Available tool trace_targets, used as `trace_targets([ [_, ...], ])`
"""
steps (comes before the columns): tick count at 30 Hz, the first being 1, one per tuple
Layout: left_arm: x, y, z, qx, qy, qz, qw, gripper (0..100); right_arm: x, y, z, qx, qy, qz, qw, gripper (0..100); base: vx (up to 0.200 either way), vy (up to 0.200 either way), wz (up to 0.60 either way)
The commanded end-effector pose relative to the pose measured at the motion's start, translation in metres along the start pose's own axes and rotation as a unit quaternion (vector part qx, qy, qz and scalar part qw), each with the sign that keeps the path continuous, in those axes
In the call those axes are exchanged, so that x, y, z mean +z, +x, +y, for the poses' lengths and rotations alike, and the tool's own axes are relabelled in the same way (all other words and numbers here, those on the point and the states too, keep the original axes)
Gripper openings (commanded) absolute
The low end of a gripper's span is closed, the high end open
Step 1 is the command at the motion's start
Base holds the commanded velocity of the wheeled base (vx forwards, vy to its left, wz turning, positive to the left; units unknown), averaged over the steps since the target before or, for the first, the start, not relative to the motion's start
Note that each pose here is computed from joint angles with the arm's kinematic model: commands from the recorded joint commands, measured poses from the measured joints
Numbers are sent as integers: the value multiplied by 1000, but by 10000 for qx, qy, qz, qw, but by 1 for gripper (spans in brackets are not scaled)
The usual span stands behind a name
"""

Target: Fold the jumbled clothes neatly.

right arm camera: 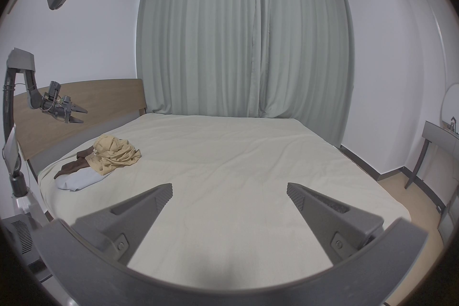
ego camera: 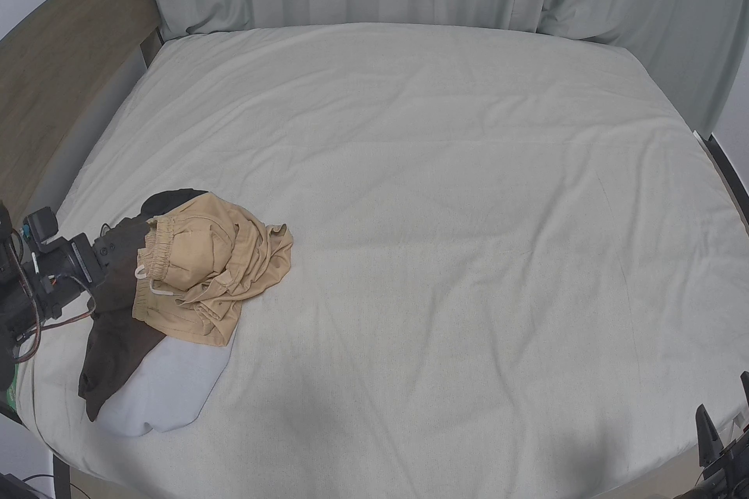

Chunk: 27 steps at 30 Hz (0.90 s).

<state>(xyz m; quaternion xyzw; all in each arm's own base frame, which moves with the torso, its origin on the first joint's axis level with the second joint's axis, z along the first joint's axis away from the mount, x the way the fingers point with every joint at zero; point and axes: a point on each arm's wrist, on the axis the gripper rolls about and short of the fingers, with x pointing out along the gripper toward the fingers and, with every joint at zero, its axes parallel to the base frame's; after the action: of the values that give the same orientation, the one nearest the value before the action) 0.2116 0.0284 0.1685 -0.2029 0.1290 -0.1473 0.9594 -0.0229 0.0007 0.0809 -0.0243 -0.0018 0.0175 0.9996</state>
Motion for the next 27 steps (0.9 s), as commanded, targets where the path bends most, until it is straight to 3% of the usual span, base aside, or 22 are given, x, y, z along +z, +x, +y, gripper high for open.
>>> trace_targets([
  [1, 2, 24, 15, 37, -60, 81, 9999, 100, -5, 0, 0, 2, -2, 21, 10000, 100, 0, 0, 0],
  [27, -3, 94, 63, 235, -223, 400, 9987, 100, -5, 0, 0, 2, 6, 21, 10000, 100, 0, 0, 0],
])
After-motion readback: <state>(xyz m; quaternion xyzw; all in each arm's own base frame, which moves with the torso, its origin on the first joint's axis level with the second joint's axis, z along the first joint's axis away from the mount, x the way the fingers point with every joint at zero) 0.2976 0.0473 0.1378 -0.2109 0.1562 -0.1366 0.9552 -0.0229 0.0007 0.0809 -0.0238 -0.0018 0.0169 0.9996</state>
